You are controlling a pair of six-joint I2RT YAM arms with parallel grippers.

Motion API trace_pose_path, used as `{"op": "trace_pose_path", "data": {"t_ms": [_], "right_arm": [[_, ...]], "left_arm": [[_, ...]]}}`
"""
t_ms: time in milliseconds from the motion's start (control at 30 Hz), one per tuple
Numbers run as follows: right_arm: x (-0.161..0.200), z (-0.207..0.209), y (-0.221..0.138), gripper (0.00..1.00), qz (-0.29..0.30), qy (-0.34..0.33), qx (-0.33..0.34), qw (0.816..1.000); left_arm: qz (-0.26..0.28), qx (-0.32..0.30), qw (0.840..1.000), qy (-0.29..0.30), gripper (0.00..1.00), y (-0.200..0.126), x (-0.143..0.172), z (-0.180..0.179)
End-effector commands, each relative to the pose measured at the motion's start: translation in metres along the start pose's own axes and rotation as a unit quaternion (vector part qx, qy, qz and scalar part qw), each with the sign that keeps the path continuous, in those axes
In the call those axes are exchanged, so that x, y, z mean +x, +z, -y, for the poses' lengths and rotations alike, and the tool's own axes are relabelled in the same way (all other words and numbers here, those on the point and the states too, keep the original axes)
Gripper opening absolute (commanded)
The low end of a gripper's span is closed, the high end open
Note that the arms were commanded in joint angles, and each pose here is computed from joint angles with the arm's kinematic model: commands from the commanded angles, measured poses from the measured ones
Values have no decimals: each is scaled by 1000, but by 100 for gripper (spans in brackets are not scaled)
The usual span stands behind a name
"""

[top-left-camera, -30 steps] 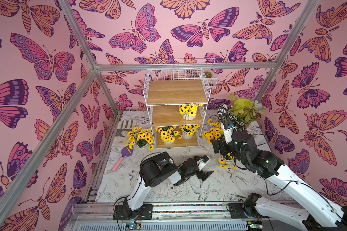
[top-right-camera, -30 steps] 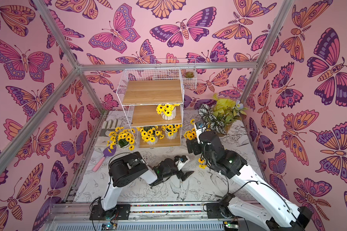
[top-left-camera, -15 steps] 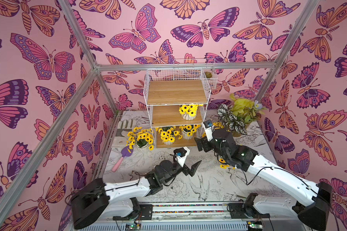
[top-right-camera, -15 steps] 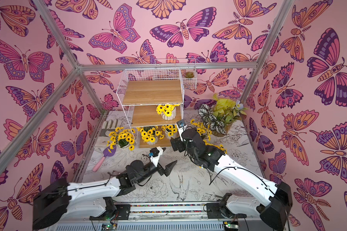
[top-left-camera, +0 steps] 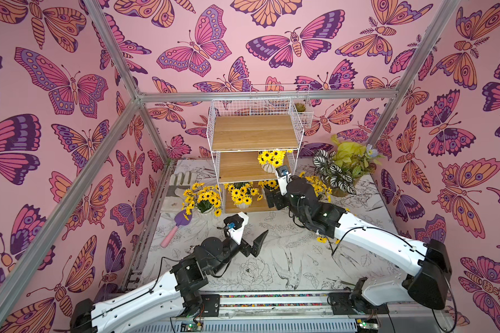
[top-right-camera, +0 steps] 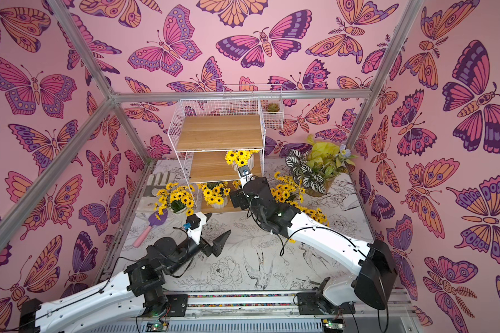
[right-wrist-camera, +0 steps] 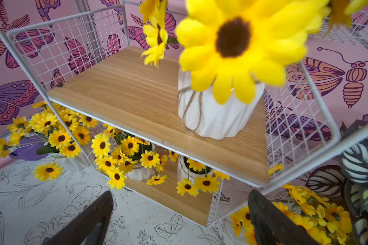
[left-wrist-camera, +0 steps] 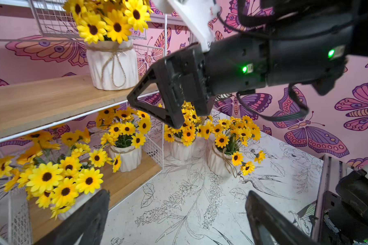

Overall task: Take the sunflower pots off the shelves
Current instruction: Place the sunflower pot at the center of the board, then pick up the sunflower pot from the shelf.

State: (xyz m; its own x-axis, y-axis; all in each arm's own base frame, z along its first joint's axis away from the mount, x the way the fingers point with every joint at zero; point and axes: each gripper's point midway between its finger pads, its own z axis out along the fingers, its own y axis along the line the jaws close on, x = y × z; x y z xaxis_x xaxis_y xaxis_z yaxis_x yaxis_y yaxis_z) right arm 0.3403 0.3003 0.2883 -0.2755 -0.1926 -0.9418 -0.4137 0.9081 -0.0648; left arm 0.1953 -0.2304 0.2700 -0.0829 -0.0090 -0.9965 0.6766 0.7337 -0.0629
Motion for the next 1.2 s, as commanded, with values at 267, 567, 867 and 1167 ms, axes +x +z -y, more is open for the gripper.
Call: {"op": "trace_pose_path", "data": {"t_ms": [267,567,867,1167], "right_arm": [[-28,-3,30,99,79,32,40,996],[-31,-4,49,99,107,34,66,991],[-40,6,59,99,135,45,103,984],[-44,13,64,99,149,60,119,980]], "left_arm": [[-32,-27,999,26,100,1,2,-8],[-14,-30,999,22,100,3,-10,-8],[-6,-43,999,23,100,9,-22,-15],[8,-54,999,1,100,10,-30,-29]]}}
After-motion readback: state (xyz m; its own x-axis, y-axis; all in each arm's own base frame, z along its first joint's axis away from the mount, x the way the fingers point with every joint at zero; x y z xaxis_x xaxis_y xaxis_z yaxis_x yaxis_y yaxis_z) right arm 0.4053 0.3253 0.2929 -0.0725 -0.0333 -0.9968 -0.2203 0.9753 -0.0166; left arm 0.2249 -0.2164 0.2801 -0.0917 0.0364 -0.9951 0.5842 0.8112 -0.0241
